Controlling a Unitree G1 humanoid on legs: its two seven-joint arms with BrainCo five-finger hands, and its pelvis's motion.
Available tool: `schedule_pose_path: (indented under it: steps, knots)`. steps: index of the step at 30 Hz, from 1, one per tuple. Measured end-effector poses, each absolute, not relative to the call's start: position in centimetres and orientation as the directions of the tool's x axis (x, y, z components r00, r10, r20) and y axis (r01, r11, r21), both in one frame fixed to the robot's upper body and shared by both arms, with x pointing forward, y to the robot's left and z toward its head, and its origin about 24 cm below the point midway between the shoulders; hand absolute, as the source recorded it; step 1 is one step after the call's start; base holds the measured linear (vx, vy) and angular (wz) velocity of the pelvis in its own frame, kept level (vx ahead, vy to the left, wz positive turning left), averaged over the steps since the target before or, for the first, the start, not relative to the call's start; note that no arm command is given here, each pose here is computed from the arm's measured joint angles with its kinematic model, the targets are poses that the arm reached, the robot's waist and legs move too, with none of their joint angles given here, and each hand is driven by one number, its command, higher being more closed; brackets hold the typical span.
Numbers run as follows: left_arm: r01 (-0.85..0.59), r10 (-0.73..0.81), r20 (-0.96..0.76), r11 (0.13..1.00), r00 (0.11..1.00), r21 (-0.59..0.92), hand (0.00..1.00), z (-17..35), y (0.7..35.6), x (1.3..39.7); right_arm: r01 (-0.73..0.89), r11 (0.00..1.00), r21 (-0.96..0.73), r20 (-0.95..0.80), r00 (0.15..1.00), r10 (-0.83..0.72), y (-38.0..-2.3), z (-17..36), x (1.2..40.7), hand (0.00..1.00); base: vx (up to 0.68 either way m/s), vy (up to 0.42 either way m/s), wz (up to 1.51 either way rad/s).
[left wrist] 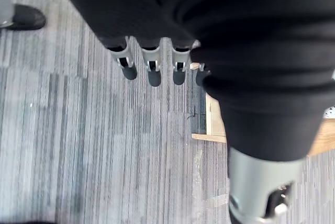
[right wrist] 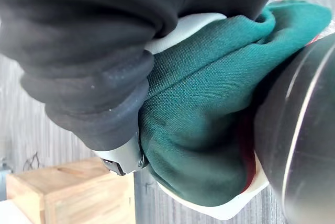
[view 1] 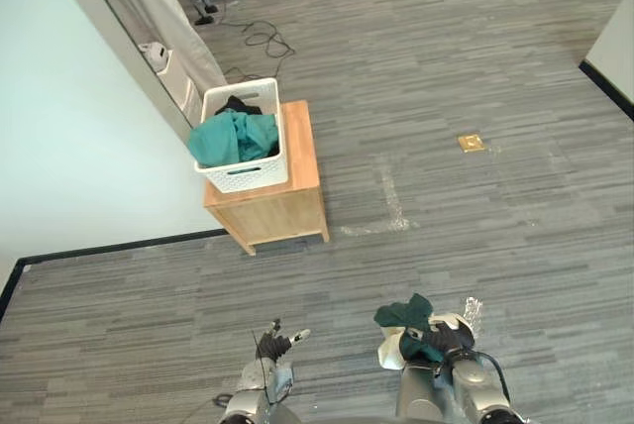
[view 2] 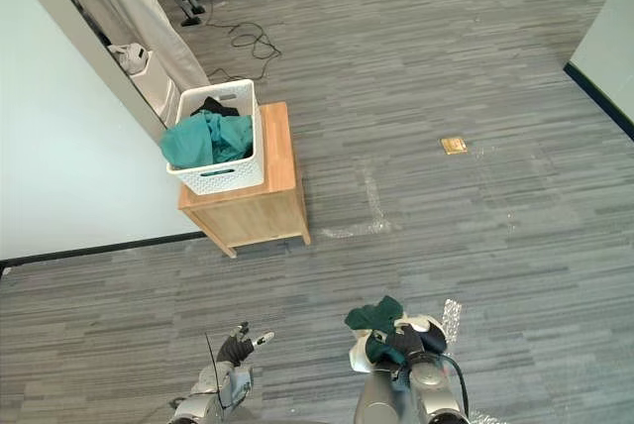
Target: Tidy the bed and pick cloth on bed and put in laundry
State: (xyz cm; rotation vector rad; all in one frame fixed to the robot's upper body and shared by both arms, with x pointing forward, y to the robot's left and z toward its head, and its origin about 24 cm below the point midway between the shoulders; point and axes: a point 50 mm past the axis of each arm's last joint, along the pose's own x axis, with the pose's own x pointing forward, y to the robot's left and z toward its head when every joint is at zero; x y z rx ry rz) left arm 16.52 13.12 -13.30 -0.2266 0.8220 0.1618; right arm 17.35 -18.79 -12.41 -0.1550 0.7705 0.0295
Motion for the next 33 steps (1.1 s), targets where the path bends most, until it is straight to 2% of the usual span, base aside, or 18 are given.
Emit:
schedule_pose_path:
  steps: [4,9,16,22,25,27,28,33]
  knots:
    - [-0.186,0.019,-0.691,0.968,0.723,-0.168,0.00,-12.5,12.5,16.9,-0.092,0.990,-0.105,-0.714,0.700,-0.011,-18.4,-12.8,16.5,1.00,0.14,-0.134,-0.59]
    - [-0.150,0.005,-0.708,0.978,0.706,-0.143,0.00,-12.9,12.4,16.2,-0.065,0.996,-0.061,-0.752,0.659,-0.003,-17.4,-13.8,14.9,1.00,0.10,0.035,-0.81]
    - [-0.109,-0.006,-0.700,0.987,0.714,-0.120,0.00,-12.8,12.8,16.5,-0.002,0.999,-0.036,-0.750,0.661,-0.026,-17.5,-13.8,14.5,1.00,-0.03,0.062,-0.62]
    - [-0.059,-0.043,-0.652,0.989,0.757,-0.133,0.00,-11.7,11.9,18.3,0.007,0.999,-0.044,-0.731,0.682,-0.037,-17.9,-13.4,14.9,1.00,-0.03,-0.115,-0.36]
    - [-0.041,-0.061,-0.627,0.988,0.777,-0.147,0.00,-11.2,11.4,19.0,0.076,0.996,-0.051,-0.746,0.660,-0.089,-18.8,-13.8,13.4,1.00,0.09,-0.192,0.19]
    - [-0.038,-0.067,-0.636,0.988,0.769,-0.151,0.00,-11.4,11.2,18.5,0.114,0.992,-0.051,-0.745,0.657,-0.114,-19.2,-13.7,13.2,1.00,0.06,-0.138,-0.04]
    - [-0.039,-0.061,-0.715,0.992,0.697,-0.122,0.00,-13.1,11.6,16.0,0.157,0.987,-0.020,-0.751,0.650,-0.119,-18.7,-13.9,12.9,1.00,0.01,-0.044,-0.05]
    - [-0.039,-0.061,-0.715,0.992,0.697,-0.122,0.00,-13.1,11.7,16.0,0.158,0.987,-0.020,-0.751,0.650,-0.119,-18.7,-13.9,12.9,1.00,0.00,0.000,-0.02]
